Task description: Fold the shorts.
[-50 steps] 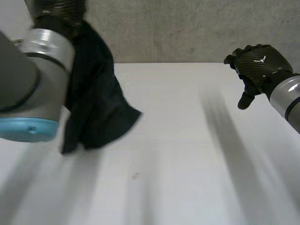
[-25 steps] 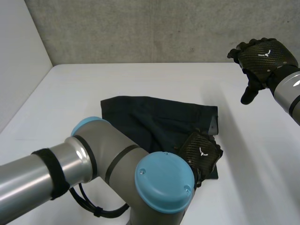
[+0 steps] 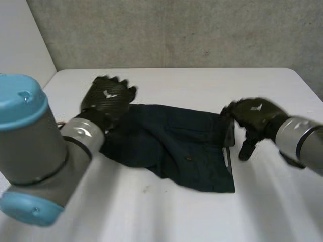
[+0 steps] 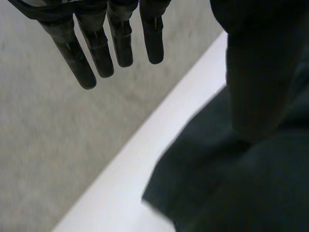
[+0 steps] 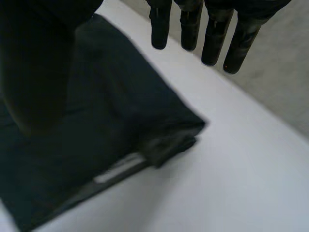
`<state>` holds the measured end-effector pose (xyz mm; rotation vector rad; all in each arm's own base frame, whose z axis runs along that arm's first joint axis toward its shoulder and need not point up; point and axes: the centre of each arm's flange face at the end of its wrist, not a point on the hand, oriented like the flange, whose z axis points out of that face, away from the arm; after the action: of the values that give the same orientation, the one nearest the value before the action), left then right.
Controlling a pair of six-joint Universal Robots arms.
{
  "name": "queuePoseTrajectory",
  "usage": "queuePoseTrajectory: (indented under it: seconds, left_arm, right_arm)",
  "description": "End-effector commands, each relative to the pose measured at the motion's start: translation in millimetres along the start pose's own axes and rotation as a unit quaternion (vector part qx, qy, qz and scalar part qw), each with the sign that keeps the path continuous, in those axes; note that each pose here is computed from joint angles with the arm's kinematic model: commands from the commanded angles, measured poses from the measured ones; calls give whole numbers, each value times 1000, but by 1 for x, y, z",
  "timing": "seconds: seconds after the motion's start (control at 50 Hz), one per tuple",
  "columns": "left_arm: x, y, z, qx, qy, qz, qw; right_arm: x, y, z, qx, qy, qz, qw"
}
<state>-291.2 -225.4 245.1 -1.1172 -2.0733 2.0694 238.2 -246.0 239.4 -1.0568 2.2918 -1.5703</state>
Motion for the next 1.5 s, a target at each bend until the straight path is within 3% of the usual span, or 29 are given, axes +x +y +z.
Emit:
queuePoseTrajectory:
  seconds: [0.02, 0.2, 0.32, 0.56, 0.68, 0.84, 0.9, 1.0, 1.1, 1.16, 1.24, 1.34, 1.42, 1.5]
  left_arm:
    - [-27, 68, 30, -79, 22, -45, 996]
    - [-19, 109, 43, -152, 50, -83, 984]
    - [-7, 113, 37, -169, 84, -91, 978]
    - [-3, 108, 34, -168, 80, -82, 979]
    - [-40, 31, 13, -55, 22, -67, 996]
    - [-83, -57, -33, 88, -46, -67, 993]
    - [-81, -57, -40, 84, -40, -80, 992]
    - [-58, -14, -34, -8, 0, -93, 996]
    - [-40, 18, -37, -93, 37, -103, 990]
    - [-37, 23, -40, -113, 43, -105, 987]
    - [-44, 18, -39, -104, 36, -105, 988]
    - [-43, 12, -40, -95, 38, -103, 989]
    - [-40, 10, -43, -93, 41, -106, 989]
    - [-33, 8, -48, -89, 52, -104, 989]
  right_arm:
    - [-40, 46, 21, 5, -46, 39, 998]
    - [-63, 86, 34, -29, -36, 28, 999]
    - [-66, 94, 41, -30, -15, 6, 999]
    - [-60, 89, 44, -10, -1, -20, 1000]
    - [-41, 24, 15, 98, 38, -37, 994]
    - [-22, -41, -27, 169, 67, -50, 982]
    - [-19, -42, -33, 139, 59, -52, 987]
    - [-33, -17, -30, 60, 8, -97, 993]
    - [-44, 17, -31, -47, -57, -169, 983]
    - [-36, 19, -33, -71, -60, -188, 978]
    - [-15, -3, -17, -4, 2, -119, 993]
    - [-3, -16, -9, 40, 19, -12, 999]
    - [-10, 5, 19, 3, -17, 48, 999]
    - [-13, 24, 37, -28, -27, 61, 997]
